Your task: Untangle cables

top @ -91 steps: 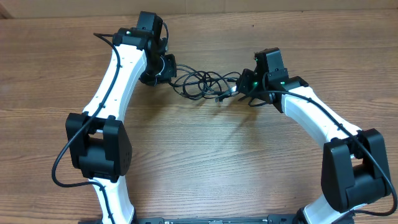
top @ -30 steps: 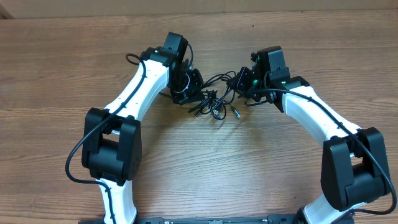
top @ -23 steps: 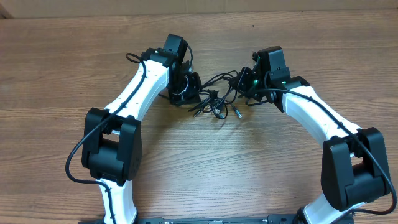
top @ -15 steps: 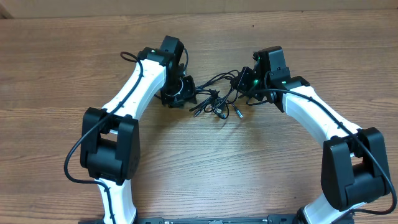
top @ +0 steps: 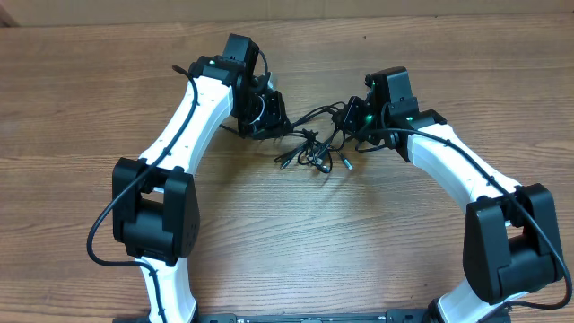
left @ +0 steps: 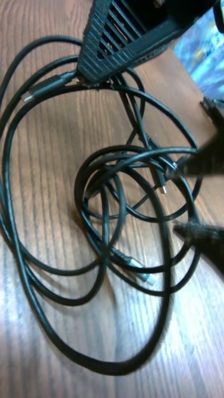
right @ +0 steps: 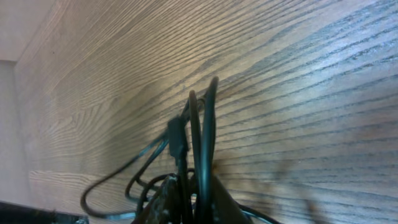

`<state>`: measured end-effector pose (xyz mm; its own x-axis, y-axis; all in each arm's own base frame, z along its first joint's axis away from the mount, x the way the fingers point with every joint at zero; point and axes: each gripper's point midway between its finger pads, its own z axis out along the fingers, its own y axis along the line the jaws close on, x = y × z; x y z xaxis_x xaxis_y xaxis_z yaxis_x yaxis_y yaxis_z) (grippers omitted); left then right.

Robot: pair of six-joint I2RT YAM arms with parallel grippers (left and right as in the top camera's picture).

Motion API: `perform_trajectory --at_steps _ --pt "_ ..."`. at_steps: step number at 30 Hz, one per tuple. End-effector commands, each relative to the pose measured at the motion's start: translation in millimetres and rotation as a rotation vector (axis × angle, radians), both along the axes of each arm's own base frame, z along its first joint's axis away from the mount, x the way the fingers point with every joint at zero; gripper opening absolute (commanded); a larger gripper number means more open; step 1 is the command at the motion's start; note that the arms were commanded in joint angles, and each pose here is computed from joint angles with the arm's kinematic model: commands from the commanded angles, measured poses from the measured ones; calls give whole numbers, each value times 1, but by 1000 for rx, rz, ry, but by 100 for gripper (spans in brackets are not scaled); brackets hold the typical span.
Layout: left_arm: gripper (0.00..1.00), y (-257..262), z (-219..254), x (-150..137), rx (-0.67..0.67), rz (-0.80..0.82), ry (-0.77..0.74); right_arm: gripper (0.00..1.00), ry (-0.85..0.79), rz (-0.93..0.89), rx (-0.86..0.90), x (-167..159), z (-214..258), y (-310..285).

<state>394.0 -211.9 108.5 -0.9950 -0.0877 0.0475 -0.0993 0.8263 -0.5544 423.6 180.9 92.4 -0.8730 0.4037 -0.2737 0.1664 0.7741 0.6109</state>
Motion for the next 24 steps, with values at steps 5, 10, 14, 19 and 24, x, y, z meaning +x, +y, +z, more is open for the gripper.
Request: perform_trajectory --at_steps 5,10,14,19,24 --pt "4 -25 13 -7 -28 -52 -32 4 -18 -9 -6 6 4 -3" --pt "38 -30 10 -13 -13 26 36 4 -2 -31 8 6 3 -3" --pt "49 -32 6 -15 30 70 54 4 -2 -31 7 6 3 -3" --pt "56 -36 2 -18 71 126 78 4 -2 -31 8 6 3 -3" --pt "51 -35 0 -15 96 188 91 4 -1 -31 7 5 3 -3"
